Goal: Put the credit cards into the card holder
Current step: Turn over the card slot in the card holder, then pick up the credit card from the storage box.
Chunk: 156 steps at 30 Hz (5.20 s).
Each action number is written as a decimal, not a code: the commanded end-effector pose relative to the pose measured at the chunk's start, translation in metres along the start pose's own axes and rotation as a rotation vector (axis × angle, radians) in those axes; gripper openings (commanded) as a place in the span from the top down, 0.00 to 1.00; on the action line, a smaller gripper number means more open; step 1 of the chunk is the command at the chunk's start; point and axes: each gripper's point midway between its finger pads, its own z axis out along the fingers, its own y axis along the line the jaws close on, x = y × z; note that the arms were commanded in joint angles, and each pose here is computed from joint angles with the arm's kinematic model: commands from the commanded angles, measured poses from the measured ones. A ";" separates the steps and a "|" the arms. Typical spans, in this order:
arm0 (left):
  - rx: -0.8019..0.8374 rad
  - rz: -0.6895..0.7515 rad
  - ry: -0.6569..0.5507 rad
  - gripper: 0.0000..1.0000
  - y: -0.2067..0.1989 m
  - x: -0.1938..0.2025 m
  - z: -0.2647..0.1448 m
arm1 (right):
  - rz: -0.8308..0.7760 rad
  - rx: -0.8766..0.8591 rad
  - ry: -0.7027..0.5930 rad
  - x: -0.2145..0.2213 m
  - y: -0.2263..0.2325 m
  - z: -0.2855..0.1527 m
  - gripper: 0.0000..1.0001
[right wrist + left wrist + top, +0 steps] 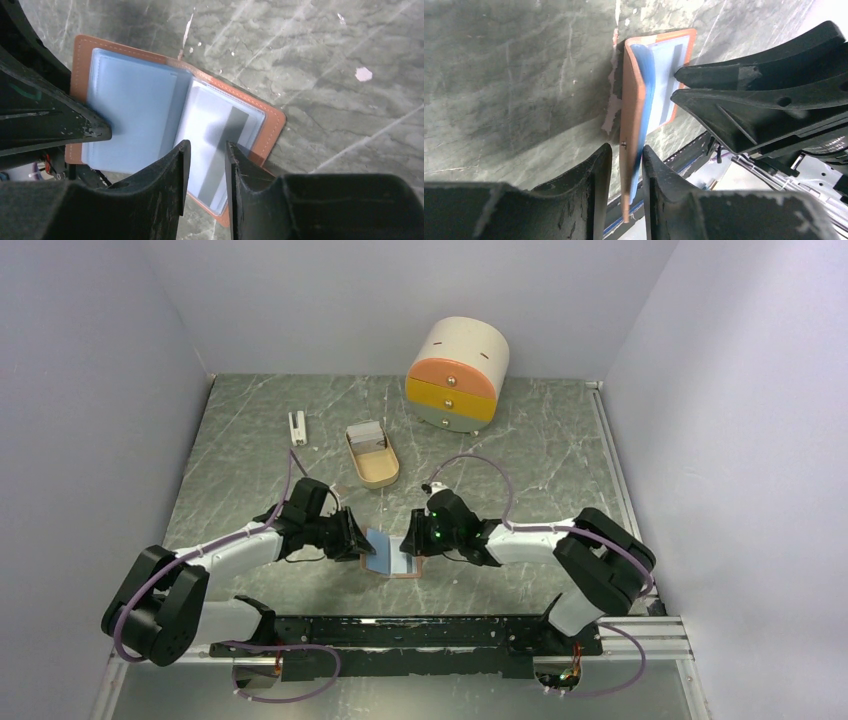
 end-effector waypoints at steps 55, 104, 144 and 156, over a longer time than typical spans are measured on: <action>0.075 -0.018 0.038 0.75 0.005 0.021 -0.004 | -1.581 0.085 -0.252 -0.264 0.007 0.137 0.35; 0.072 -0.048 0.043 0.75 0.009 0.023 0.001 | -1.621 0.124 -0.303 -0.301 0.003 0.127 0.57; 0.077 -0.051 0.049 0.75 0.010 0.023 0.004 | -1.607 0.111 -0.354 -0.319 0.015 0.107 0.72; 0.080 -0.051 0.050 0.75 0.009 0.022 0.004 | -1.615 0.097 -0.351 -0.316 0.018 0.102 0.80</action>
